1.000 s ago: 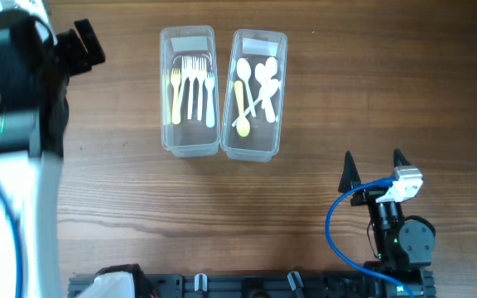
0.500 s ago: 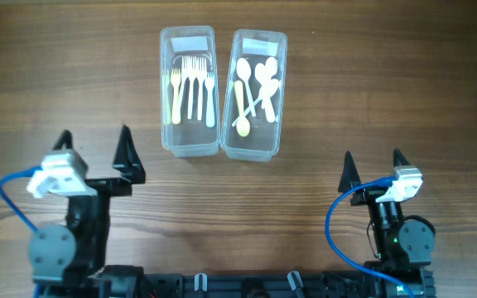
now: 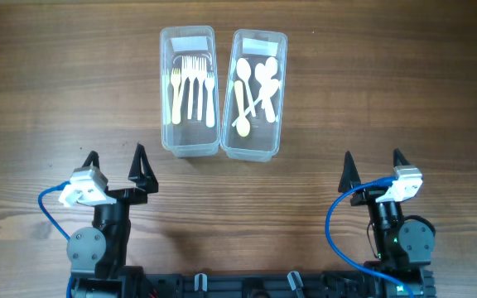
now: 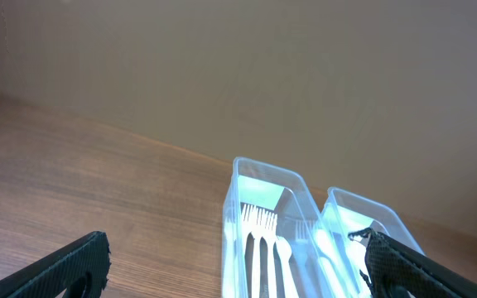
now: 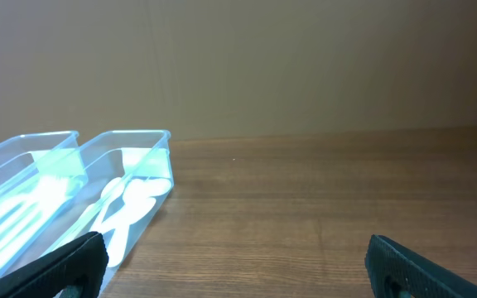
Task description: Pack container
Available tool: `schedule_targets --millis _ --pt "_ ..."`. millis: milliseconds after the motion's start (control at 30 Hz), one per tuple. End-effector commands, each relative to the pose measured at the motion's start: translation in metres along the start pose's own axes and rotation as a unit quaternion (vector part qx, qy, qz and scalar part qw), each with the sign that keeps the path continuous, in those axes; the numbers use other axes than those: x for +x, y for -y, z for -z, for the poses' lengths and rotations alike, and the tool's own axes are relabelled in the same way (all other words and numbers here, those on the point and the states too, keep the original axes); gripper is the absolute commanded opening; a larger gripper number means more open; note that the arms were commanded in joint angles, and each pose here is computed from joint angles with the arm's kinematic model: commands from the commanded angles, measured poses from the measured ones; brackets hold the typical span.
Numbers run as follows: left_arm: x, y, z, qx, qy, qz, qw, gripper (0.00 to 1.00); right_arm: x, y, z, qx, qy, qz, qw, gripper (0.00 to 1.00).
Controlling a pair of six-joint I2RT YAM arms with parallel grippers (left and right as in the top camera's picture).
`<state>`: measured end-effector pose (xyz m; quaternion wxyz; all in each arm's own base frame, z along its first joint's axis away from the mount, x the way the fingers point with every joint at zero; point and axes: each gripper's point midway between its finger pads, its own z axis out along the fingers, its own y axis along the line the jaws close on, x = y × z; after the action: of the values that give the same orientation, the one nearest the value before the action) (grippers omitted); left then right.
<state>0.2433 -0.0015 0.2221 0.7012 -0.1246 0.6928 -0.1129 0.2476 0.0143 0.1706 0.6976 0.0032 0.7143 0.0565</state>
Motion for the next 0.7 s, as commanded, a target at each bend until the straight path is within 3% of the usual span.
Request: schedule_targets --millis 0,667 --pt "0.018 -0.009 0.000 -0.004 -0.002 0.004 1.000 1.00 -0.001 -0.002 0.000 -0.006 0.002 0.003 1.000 1.00" --pt "0.053 -0.037 -0.002 -0.042 -0.023 -0.015 0.999 1.00 -0.001 -0.002 0.000 -0.006 0.002 0.003 1.000 1.00"
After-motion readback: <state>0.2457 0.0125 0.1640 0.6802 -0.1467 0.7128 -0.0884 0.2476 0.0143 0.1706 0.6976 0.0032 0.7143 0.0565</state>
